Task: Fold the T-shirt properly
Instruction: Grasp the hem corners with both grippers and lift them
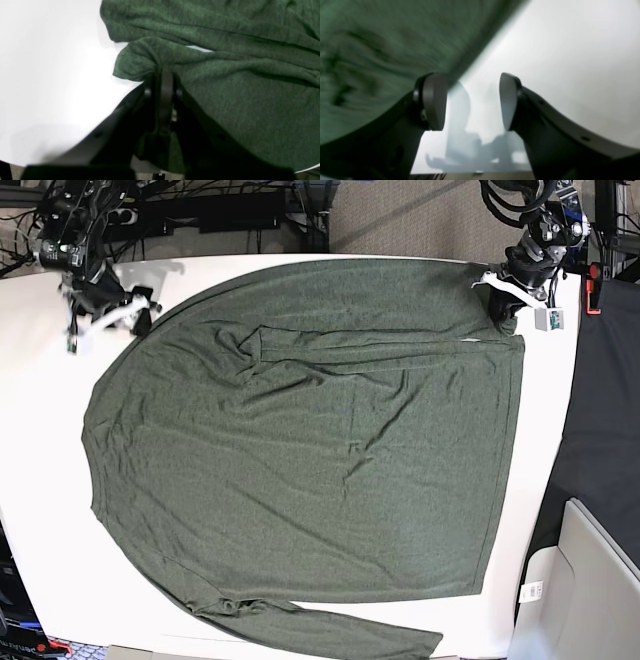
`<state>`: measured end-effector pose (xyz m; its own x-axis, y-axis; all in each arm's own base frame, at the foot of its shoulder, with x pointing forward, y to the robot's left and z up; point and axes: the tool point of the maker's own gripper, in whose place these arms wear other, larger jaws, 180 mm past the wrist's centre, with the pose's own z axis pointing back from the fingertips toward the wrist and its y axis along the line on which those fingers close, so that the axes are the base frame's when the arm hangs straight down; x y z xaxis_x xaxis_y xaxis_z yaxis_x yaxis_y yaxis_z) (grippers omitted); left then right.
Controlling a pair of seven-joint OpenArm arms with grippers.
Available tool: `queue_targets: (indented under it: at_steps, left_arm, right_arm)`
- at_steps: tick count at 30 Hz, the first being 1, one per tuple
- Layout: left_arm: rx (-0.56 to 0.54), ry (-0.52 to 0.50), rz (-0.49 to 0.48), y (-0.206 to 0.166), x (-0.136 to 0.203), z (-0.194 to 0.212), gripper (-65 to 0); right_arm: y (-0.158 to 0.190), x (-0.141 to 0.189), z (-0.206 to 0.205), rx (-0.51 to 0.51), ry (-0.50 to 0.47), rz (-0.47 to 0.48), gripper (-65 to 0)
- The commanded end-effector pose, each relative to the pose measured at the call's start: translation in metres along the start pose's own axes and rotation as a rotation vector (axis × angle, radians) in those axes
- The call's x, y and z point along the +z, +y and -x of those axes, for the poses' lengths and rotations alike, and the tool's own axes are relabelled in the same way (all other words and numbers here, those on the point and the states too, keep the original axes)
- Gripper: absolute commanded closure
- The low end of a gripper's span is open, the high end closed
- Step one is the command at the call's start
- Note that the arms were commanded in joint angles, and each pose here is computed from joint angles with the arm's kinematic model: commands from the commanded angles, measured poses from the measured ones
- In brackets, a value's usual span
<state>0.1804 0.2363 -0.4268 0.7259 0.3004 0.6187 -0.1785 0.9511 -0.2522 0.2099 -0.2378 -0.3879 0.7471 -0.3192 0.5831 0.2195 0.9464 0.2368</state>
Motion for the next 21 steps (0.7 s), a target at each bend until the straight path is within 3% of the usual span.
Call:
queue_targets:
  at_steps: [1,21]
  left_arm:
    - [-0.011,0.152,-0.03,0.007,0.003,0.035,0.0]
    - [-0.011,0.158,-0.031,0.007,0.003,0.037,0.0]
  right_arm:
    - [-0.004,0.0,-0.003,-0.012,0.004,0.0,-33.2]
    - [0.012,-0.037,-0.003,-0.14,0.026,-0.064,-32.9]
